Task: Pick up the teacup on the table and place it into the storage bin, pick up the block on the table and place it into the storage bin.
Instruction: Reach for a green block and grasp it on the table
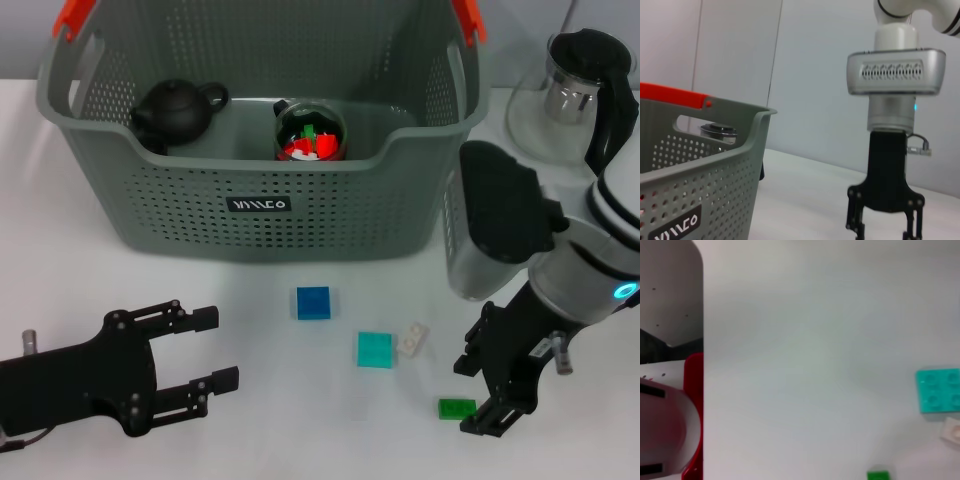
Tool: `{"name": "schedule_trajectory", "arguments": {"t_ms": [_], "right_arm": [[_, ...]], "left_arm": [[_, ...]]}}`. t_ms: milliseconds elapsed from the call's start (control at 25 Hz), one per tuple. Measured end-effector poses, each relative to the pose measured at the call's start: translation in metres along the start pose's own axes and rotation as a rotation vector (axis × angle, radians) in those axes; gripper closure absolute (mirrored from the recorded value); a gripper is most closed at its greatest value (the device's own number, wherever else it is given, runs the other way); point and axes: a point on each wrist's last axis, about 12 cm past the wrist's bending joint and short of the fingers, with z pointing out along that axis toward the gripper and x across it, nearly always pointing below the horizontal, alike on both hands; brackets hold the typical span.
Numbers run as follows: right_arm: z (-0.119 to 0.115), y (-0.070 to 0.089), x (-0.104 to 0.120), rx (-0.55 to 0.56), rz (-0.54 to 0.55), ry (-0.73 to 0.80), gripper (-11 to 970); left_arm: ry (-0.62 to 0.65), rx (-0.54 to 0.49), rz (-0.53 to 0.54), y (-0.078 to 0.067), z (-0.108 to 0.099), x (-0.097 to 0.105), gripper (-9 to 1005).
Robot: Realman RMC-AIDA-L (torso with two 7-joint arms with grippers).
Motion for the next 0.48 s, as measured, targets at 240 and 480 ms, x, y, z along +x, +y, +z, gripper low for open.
{"name": "schedule_trajectory", "arguments": {"t_ms": [240, 480], "right_arm": [[0.013, 0.002, -0.004, 0.015, -0.013, 0.026, 329], [0.024, 0.005, -0.011, 0.034, -0.024, 0.048, 382]], "left_arm": [[-0.001, 0.0, 0.003, 0.001, 0.0, -0.001, 305], [-0.002, -0.004, -0.005, 0.002, 0.004, 0.001, 305]]}}
